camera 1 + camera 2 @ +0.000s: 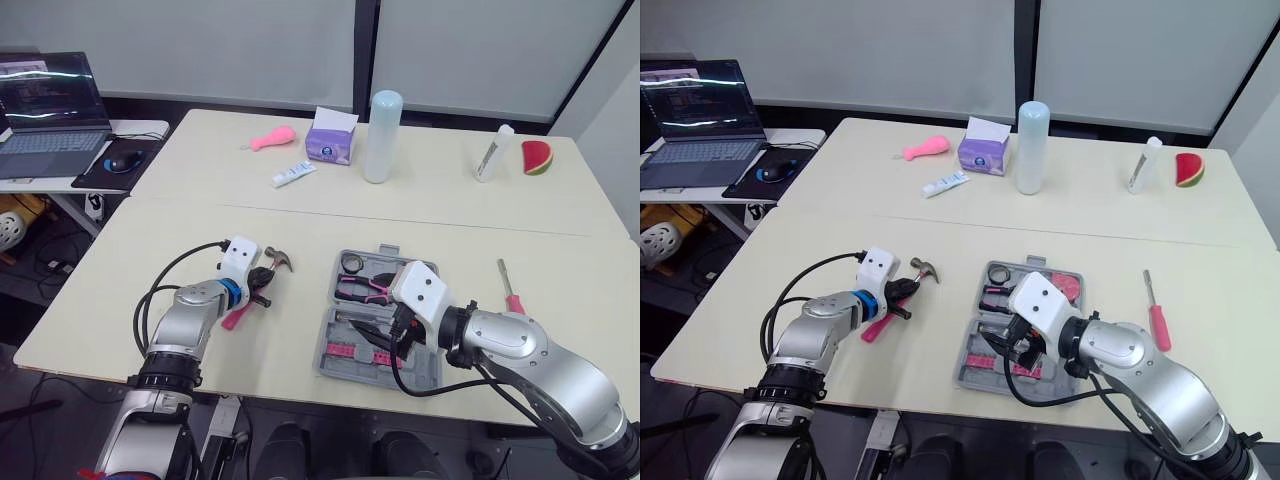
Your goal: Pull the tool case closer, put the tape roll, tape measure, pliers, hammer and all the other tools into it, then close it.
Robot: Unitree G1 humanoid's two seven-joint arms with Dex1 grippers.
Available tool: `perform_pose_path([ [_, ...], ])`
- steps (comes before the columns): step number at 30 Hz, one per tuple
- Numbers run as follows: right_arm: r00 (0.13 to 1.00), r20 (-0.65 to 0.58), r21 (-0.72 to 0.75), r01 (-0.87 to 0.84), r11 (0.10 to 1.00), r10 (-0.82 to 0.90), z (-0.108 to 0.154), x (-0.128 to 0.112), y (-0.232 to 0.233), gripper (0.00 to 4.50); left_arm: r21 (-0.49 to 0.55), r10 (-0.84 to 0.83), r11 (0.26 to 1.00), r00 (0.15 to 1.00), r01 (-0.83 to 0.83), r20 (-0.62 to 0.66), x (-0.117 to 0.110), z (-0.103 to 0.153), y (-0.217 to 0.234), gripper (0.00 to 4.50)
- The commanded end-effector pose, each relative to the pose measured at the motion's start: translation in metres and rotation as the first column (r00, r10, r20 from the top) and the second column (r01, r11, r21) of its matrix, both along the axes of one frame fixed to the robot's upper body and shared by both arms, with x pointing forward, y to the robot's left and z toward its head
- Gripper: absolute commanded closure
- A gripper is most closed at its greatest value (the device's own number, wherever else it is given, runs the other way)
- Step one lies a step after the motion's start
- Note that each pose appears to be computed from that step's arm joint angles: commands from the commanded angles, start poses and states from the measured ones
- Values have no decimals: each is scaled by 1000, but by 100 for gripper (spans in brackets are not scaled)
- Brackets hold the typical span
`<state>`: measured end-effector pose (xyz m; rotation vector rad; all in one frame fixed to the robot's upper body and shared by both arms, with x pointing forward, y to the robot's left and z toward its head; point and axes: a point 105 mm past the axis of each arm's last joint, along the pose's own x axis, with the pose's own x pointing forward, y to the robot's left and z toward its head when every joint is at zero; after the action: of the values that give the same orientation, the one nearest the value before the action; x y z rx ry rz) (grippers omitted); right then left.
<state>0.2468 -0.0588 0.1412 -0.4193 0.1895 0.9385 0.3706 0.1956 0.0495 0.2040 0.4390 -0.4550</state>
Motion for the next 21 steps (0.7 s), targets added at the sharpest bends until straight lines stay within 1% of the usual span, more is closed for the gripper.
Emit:
perform_pose_path([
  [1, 998, 67, 18, -3, 1000, 2, 15, -3, -1, 0, 11, -58, 998, 998, 58, 37, -9, 8, 5, 438],
  [3, 997, 71, 16, 1, 1000, -2, 15, -4, -4, 0, 9, -88, 996, 993, 87, 75, -12, 20, 9, 438],
  [5, 997, 75, 17, 0, 1000, -1, 17, -7, -8, 0, 34, -164, 986, 979, 161, 119, -17, 34, 8, 438],
  [8, 998, 58, 27, 2, 1000, -4, 20, -15, -20, 0, 28, -331, 943, 929, 331, 164, -34, 62, -5, 438],
  [10, 999, 38, 31, -1, 1000, 0, 21, -22, -26, 0, 43, -433, 901, 884, 432, 176, -44, 75, -15, 438],
  [13, 1000, -2, 27, 12, 1000, -11, 20, -33, -40, 0, 38, -602, 795, 780, 605, 171, -62, 91, -41, 439],
  [14, 1000, -18, 20, 12, 1000, -11, 19, -37, -44, 0, 46, -662, 746, 732, 664, 163, -69, 93, -51, 439],
  [17, 994, -106, -45, -12, 999, 7, 10, -53, -60, 0, 125, -818, 574, 561, 809, 126, -85, 92, -86, 440],
  [21, 983, -182, -121, -7, 993, -15, 2, -67, -81, 0, 136, -900, 435, 428, 890, 79, -96, 85, -123, 440],
])
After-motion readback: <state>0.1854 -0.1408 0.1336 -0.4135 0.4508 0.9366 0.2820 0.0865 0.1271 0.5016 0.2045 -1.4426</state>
